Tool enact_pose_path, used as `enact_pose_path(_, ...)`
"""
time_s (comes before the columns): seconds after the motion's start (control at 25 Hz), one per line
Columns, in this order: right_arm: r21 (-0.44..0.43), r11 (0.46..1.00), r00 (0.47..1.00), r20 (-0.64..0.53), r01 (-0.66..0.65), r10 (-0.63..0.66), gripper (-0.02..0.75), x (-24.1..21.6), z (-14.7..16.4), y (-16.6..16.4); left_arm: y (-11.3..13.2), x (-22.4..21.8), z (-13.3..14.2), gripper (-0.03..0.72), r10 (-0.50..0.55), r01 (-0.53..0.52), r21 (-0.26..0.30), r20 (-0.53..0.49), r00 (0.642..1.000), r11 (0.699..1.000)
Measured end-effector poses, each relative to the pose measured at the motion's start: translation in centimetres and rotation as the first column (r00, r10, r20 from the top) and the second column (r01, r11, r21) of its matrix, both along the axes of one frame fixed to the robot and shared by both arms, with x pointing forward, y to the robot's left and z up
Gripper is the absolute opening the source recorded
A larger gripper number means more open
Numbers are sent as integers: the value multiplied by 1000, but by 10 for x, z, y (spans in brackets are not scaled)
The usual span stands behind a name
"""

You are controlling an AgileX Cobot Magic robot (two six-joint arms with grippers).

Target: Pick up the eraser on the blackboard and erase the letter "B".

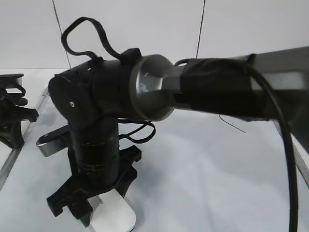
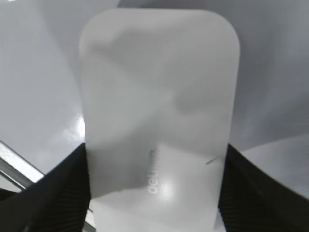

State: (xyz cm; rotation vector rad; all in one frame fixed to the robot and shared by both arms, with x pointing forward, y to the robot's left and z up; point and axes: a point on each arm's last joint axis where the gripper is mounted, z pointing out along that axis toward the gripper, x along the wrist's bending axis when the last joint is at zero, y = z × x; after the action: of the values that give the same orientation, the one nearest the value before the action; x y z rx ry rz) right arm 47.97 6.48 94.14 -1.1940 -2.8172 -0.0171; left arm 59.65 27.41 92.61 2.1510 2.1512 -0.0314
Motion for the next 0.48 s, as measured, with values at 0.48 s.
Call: enact_pose_path(0.48, -8, 942, 942, -12, 335, -335, 543, 101, 1, -93, 0, 0, 0, 22, 1, -1, -1, 2, 1000, 1000)
